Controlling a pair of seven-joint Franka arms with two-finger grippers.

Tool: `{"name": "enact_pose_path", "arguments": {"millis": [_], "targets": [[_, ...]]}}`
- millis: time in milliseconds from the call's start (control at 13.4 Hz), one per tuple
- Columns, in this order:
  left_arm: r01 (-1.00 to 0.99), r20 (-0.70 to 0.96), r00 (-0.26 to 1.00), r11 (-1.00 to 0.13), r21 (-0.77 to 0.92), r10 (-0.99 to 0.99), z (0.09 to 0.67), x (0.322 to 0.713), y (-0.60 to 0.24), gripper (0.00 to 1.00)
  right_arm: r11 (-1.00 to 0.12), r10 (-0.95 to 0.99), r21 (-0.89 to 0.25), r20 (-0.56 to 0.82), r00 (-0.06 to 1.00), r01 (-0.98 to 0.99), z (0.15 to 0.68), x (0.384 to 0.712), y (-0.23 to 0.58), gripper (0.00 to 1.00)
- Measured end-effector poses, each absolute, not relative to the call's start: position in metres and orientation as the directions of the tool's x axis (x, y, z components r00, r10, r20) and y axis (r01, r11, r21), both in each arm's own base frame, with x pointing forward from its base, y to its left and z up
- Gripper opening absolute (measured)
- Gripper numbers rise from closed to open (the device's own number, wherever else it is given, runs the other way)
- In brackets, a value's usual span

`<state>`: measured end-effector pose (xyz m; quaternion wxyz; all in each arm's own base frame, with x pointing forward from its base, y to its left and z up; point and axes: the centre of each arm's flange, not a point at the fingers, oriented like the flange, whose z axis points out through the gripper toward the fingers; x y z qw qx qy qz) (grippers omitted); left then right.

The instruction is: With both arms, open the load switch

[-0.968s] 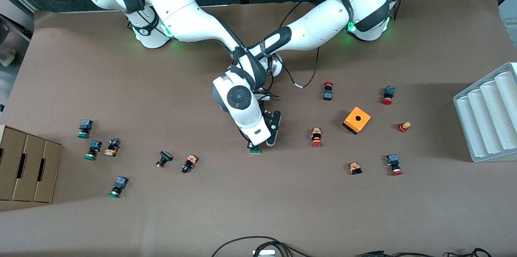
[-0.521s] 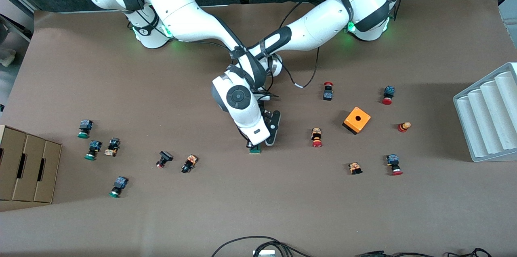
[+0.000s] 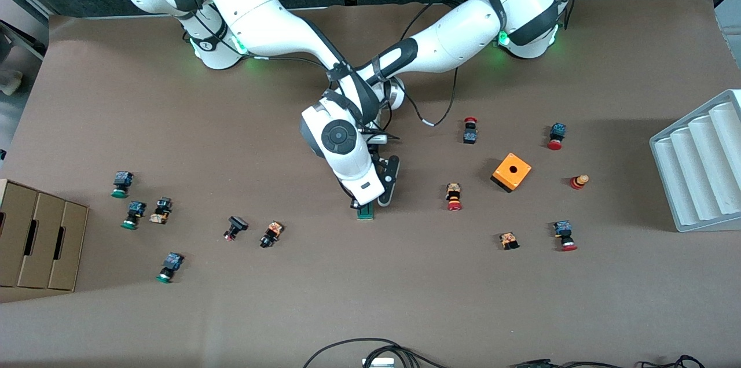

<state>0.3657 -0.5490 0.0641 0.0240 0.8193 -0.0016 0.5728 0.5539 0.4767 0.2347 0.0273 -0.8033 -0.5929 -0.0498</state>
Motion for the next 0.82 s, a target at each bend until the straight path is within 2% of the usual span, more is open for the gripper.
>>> {"name": "enact_pose_path", "arguments": {"millis": [819], "targets": [[-0.031,0.939,0.344,-0.999,0.037,0.024,0.0639,0.3660,-0.5487,0.55,-0.296,0.950,0.007,0.106,0.294,0.955,0.2322,0.5490,0.4735,0.27]]}}
